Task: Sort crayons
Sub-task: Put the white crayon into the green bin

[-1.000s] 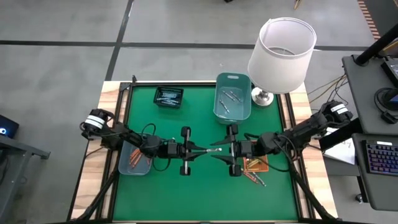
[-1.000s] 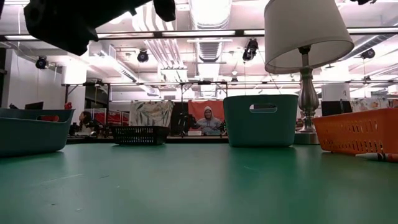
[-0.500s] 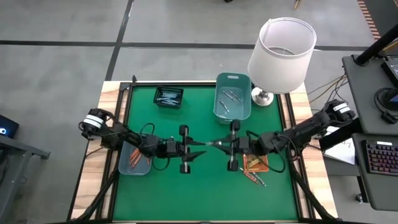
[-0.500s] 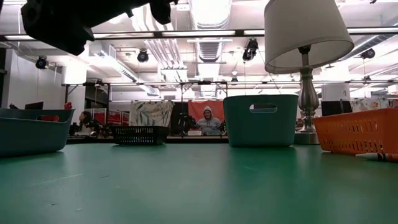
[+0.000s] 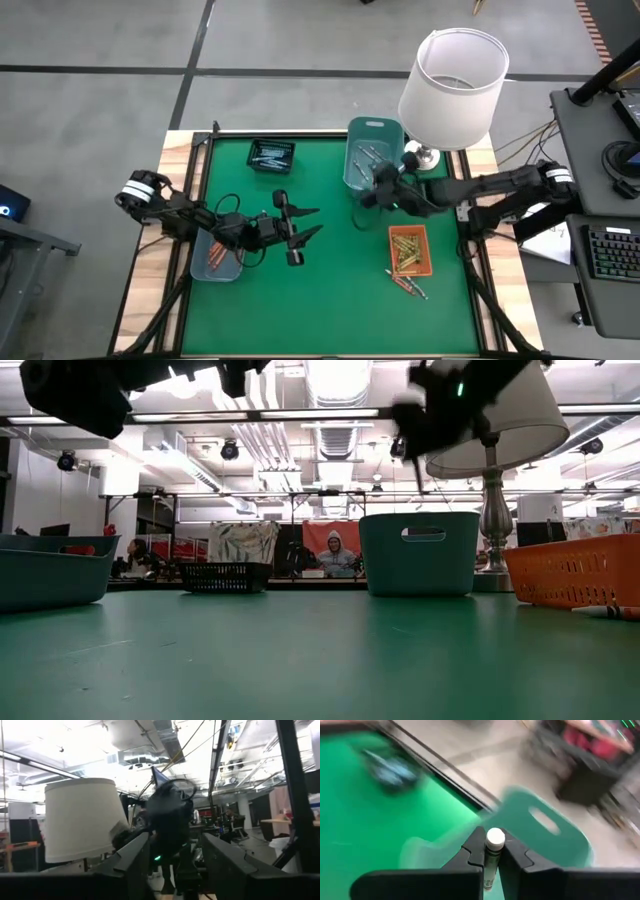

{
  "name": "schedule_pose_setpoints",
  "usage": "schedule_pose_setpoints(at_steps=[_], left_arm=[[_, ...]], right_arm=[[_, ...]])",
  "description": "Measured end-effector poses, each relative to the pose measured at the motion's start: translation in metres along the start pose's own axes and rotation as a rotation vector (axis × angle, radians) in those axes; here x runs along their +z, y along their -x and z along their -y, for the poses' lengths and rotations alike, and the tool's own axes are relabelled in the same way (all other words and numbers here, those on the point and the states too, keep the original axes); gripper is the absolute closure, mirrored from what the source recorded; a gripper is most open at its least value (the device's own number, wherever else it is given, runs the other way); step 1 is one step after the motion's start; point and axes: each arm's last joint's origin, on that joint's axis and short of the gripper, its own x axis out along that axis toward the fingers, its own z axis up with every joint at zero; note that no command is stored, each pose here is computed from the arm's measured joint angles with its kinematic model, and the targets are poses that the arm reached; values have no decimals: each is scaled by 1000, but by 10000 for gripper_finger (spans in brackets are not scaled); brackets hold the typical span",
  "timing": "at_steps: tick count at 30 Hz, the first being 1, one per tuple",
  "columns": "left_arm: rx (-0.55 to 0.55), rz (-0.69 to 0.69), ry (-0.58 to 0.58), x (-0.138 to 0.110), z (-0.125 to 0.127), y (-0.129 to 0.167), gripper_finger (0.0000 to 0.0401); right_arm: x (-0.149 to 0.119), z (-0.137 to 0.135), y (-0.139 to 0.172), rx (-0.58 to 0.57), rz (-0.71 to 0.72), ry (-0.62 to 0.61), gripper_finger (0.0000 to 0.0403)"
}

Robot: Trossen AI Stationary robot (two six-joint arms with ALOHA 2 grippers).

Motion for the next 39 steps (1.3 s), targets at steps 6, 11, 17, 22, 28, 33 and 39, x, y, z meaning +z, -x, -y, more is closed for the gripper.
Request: schedule_pose_setpoints(at_steps=[6,11,17,22,28,33,39], left_arm=[[29,-31,9,-4,-2,5,237],[46,-57,23,-7,-3,7,237],[40,-83,59,-9,-1,7,242],[27,-133,73,-15,1,8,250],[10,-132,69,-14,3,9,257],[6,-130,68,-14,3,9,258],[7,-130,68,-14,3,9,258]], right_arm=[[-8,17,-26,-67,-110,-63,348],[-3,19,-28,-60,-110,-72,295],[13,13,-16,100,-131,-78,256],[33,-3,12,476,-252,-154,253],[45,-27,60,835,-427,-264,269],[29,-46,97,899,-586,-355,284],[-15,-63,133,789,-885,-465,296]])
